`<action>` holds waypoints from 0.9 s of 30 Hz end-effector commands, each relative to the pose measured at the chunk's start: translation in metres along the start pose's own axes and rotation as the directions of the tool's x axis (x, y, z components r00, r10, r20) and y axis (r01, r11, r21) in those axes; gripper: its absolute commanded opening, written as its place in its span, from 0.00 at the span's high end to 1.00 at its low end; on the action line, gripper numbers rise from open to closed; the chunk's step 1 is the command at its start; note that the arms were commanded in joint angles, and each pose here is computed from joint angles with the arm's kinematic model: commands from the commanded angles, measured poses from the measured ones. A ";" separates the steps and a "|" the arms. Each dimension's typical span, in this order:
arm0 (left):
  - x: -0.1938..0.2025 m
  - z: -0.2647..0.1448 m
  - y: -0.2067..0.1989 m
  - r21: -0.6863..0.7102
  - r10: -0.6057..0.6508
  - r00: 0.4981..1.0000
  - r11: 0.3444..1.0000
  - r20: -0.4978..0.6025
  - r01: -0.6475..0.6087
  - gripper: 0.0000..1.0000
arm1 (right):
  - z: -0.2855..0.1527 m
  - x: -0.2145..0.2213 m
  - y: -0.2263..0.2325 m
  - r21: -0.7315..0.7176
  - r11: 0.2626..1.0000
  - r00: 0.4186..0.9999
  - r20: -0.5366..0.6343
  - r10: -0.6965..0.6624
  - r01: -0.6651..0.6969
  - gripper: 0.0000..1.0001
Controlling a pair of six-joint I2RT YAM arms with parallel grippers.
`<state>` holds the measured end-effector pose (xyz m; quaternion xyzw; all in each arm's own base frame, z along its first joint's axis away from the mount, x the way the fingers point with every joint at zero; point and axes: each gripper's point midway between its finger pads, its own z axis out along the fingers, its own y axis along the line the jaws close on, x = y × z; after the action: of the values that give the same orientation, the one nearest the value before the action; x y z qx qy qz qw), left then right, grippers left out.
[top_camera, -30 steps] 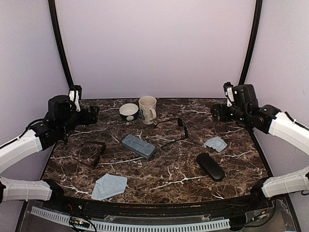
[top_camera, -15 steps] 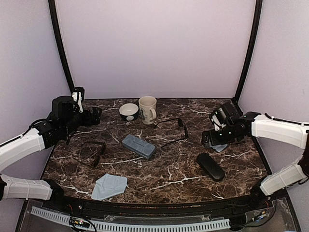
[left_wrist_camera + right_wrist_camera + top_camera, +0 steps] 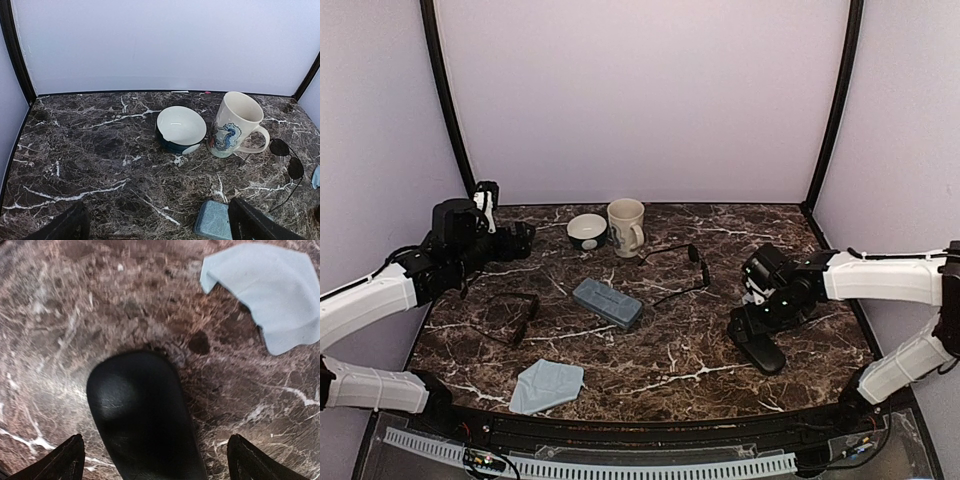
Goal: Organize the sunglasses
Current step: Pick up the sunglasses case from the center of the board.
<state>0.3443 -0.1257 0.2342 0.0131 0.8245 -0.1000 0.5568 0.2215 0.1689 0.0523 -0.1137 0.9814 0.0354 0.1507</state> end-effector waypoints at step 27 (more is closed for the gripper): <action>0.018 -0.001 -0.087 0.337 0.053 0.999 0.940 0.011 -0.053 0.02 | -0.037 -0.038 0.101 -0.283 0.908 0.947 0.178 -0.267 0.309 0.67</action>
<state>0.3380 -0.1735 0.2365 0.0674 0.8107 -0.1666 0.5571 0.2045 0.2092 0.0554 -0.2232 0.9652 0.0465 0.1277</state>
